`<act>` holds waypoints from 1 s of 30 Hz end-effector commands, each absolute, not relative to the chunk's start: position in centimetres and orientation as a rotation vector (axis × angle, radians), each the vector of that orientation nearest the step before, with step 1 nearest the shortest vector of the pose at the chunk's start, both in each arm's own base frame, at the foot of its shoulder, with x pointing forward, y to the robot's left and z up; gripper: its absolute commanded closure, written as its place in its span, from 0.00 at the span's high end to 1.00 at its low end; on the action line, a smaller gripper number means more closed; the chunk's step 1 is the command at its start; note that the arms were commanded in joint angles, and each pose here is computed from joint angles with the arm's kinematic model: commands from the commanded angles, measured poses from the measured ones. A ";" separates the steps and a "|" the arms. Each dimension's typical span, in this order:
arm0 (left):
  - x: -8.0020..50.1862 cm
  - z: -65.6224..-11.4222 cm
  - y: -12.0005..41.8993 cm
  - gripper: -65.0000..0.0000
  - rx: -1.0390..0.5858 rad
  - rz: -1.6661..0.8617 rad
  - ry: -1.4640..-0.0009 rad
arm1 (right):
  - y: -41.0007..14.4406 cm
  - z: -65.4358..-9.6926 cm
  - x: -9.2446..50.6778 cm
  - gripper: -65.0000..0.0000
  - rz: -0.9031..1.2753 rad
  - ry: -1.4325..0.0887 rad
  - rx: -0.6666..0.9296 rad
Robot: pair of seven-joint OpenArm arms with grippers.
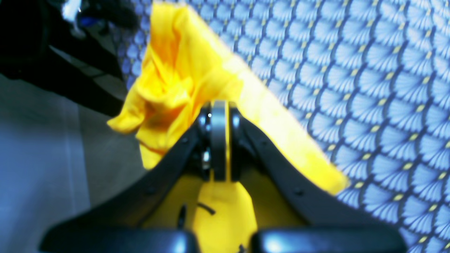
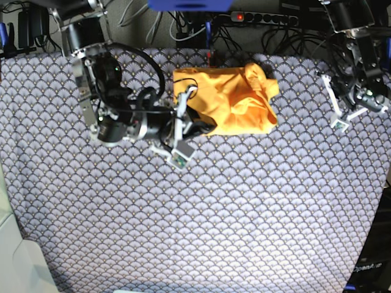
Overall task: Fold the T-shirt properly
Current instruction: 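Grasp opposite ends of the orange bundle with both grippers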
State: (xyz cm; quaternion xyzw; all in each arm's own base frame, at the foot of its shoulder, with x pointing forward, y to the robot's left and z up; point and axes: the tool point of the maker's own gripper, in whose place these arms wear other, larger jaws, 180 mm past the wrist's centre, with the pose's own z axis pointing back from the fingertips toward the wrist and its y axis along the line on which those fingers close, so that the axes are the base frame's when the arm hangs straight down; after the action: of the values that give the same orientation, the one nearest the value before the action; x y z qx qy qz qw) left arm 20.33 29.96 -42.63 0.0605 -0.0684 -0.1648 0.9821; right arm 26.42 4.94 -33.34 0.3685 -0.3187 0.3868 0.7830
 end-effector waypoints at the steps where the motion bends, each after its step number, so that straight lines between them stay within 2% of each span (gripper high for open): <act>1: 21.0 -41.9 30.5 0.06 0.142 -0.332 -0.156 | 5.5 -32.0 26.7 0.00 0.833 -0.736 0.829; 6: 20.9 -42.2 29.9 0.06 0.127 -0.329 -0.158 | 7.2 -32.2 25.5 0.00 0.802 -0.736 0.902; 14: 20.9 -42.2 29.8 0.06 0.125 -0.329 -0.157 | 10.6 -34.8 23.2 0.00 0.832 -0.636 0.997; 17: 20.9 -42.1 30.0 0.06 0.131 -0.330 -0.156 | 12.5 -34.7 21.2 0.00 0.907 -0.600 1.029; 24: 21.0 -42.1 30.0 0.06 0.132 -0.330 -0.159 | 15.8 -29.8 16.7 0.00 1.183 -0.671 1.094; 30: 21.0 -42.1 30.0 0.06 0.130 -0.330 -0.158 | 13.9 -30.6 17.4 0.00 1.236 -0.643 1.003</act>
State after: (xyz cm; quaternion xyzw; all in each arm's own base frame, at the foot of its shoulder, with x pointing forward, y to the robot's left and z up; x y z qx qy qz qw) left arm 20.47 29.25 -42.86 0.0527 -0.0721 -0.1645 0.9823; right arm 16.56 13.53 -32.14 0.4340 -0.2603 0.5471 0.6668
